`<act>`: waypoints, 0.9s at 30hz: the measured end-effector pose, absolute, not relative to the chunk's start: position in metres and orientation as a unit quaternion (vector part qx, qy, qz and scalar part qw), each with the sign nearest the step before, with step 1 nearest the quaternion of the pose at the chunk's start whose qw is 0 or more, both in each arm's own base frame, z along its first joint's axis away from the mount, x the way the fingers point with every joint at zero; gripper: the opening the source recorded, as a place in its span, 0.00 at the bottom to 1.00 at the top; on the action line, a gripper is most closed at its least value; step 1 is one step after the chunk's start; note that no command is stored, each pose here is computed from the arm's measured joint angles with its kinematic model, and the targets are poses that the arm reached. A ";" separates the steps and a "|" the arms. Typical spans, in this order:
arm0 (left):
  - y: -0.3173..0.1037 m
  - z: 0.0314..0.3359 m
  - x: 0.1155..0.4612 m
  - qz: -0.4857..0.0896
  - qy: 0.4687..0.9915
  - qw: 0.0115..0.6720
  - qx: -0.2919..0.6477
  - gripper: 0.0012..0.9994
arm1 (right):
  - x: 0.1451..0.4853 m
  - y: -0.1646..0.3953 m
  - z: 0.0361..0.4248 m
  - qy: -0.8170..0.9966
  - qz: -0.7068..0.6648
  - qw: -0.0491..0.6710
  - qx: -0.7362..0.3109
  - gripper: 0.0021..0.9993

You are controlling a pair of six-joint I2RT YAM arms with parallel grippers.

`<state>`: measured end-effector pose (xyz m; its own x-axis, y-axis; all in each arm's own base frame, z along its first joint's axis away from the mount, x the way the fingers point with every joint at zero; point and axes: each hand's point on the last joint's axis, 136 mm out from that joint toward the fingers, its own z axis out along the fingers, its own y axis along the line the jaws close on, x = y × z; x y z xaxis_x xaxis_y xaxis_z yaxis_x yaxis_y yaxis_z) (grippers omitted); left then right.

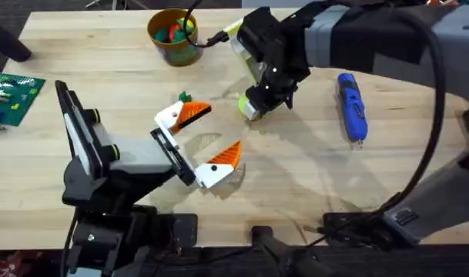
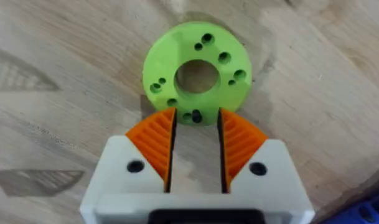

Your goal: Pick up the gripper from the table and insert it into the empty holder that is missing its gripper. Then pick up a screw, insert it into the mounting hole, and use the screwdriver to tighten it. Finally, clean up the table by picking up the vegetable and placing it into the bucket.

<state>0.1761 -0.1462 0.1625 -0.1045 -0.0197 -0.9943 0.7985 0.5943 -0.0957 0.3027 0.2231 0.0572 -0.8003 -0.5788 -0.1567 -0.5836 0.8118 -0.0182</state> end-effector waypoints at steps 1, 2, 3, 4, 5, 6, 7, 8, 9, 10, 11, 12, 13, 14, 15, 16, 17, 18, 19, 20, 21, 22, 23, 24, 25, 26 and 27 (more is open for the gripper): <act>-0.146 0.162 0.176 -0.341 0.661 0.601 0.295 0.99 | 0.303 0.223 0.057 0.949 0.015 0.078 -0.306 0.36; -0.146 0.162 0.176 -0.341 0.661 0.601 0.295 0.99 | 0.303 0.223 0.057 0.949 0.015 0.077 -0.306 0.34; -0.146 0.162 0.176 -0.341 0.661 0.601 0.295 0.99 | 0.303 0.223 0.057 0.949 0.015 0.078 -0.306 0.32; -0.146 0.162 0.176 -0.341 0.661 0.601 0.295 0.99 | 0.303 0.223 0.057 0.949 0.015 0.078 -0.306 0.30; -0.146 0.162 0.176 -0.341 0.661 0.601 0.295 0.99 | 0.303 0.223 0.057 0.949 0.015 0.078 -0.306 0.29; -0.146 0.162 0.176 -0.341 0.661 0.601 0.295 0.99 | 0.303 0.223 0.057 0.949 0.015 0.078 -0.306 0.28; -0.146 0.162 0.176 -0.341 0.661 0.601 0.295 0.99 | 0.303 0.223 0.057 0.949 0.015 0.078 -0.306 0.27; -0.146 0.162 0.176 -0.341 0.661 0.601 0.295 0.99 | 0.303 0.223 0.057 0.949 0.015 0.078 -0.305 0.27; -0.146 0.162 0.176 -0.341 0.661 0.601 0.295 0.99 | 0.303 0.223 0.057 0.949 0.015 0.078 -0.305 0.27; -0.146 0.162 0.176 -0.341 0.661 0.601 0.295 0.99 | 0.303 0.223 0.057 0.949 0.015 0.079 -0.305 0.27; -0.146 0.162 0.176 -0.341 0.661 0.601 0.295 0.99 | 0.303 0.223 0.057 0.949 0.015 0.079 -0.305 0.26; -0.146 0.162 0.176 -0.341 0.661 0.601 0.295 0.99 | 0.303 0.223 0.057 0.949 0.015 0.079 -0.305 0.26; -0.146 0.162 0.176 -0.341 0.661 0.601 0.295 0.99 | 0.303 0.223 0.057 0.949 0.015 0.079 -0.305 0.25; -0.146 0.162 0.176 -0.341 0.661 0.601 0.295 0.99 | 0.303 0.223 0.057 0.949 0.015 0.079 -0.305 0.24; -0.146 0.162 0.176 -0.341 0.661 0.601 0.295 0.99 | 0.303 0.223 0.057 0.949 0.015 0.079 -0.305 0.23; -0.146 0.162 0.176 -0.341 0.661 0.601 0.295 0.99 | 0.304 0.223 0.057 0.949 0.015 0.080 -0.305 0.23; -0.146 0.162 0.176 -0.341 0.661 0.601 0.295 0.99 | 0.304 0.224 0.057 0.949 0.016 0.081 -0.305 0.23; -0.146 0.162 0.176 -0.341 0.661 0.601 0.295 0.99 | 0.304 0.224 0.058 0.949 0.016 0.081 -0.305 0.22; -0.146 0.162 0.176 -0.341 0.661 0.601 0.295 0.99 | 0.305 0.224 0.058 0.949 0.016 0.082 -0.305 0.22; -0.146 0.162 0.176 -0.341 0.661 0.601 0.295 0.99 | 0.305 0.224 0.058 0.949 0.017 0.083 -0.305 0.22; -0.146 0.162 0.176 -0.341 0.661 0.601 0.295 0.99 | 0.305 0.224 0.058 0.949 0.017 0.083 -0.305 0.21; -0.146 0.162 0.176 -0.341 0.661 0.601 0.295 0.99 | 0.305 0.224 0.058 0.949 0.017 0.083 -0.305 0.20; -0.146 0.162 0.176 -0.341 0.661 0.601 0.295 0.99 | 0.305 0.224 0.058 0.948 0.017 0.083 -0.306 0.19; -0.146 0.162 0.176 -0.341 0.661 0.601 0.295 0.99 | 0.305 0.225 0.058 0.948 0.017 0.083 -0.306 0.17; -0.146 0.162 0.176 -0.341 0.661 0.601 0.295 0.99 | 0.305 0.225 0.058 0.948 0.017 0.084 -0.306 0.16; -0.146 0.162 0.176 -0.341 0.661 0.601 0.295 0.99 | 0.305 0.225 0.058 0.948 0.017 0.084 -0.306 0.14; -0.146 0.162 0.176 -0.341 0.661 0.601 0.295 0.99 | 0.306 0.225 0.058 0.948 0.017 0.084 -0.306 0.12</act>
<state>0.1761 -0.1462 0.1625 -0.1045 -0.0197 -0.9943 0.7985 0.5943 -0.0957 0.3055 0.2250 0.0577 -0.7987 -0.5771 -0.1703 -0.5829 0.8123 -0.0190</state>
